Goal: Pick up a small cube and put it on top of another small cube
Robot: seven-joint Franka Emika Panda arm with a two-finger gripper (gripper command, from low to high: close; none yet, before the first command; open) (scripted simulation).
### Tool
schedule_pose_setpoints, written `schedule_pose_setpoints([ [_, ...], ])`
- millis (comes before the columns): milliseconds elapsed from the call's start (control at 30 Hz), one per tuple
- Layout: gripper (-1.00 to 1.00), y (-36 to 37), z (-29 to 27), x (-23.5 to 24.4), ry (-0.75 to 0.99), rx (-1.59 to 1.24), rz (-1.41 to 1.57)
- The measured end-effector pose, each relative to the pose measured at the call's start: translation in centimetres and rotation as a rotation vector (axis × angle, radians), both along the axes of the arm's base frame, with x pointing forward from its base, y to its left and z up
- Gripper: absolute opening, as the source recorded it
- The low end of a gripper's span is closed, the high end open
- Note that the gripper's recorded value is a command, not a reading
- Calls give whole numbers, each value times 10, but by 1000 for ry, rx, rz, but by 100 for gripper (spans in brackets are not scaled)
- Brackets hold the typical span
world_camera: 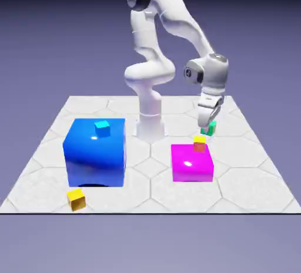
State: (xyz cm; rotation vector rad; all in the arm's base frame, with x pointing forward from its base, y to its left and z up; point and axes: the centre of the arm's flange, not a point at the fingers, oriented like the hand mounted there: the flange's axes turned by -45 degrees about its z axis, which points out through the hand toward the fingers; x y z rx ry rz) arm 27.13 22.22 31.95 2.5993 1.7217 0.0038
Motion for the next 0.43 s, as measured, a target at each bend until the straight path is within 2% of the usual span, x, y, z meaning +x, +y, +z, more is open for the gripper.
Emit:
schedule_pose_setpoints([
  [133, -100, -13, 9, -16, 15, 25, 54],
  [333, -100, -12, -57, -16, 14, 24, 54],
  [367, 100, -13, -61, -16, 14, 24, 54],
  [433, 100, -13, -61, -16, 13, 24, 54],
])
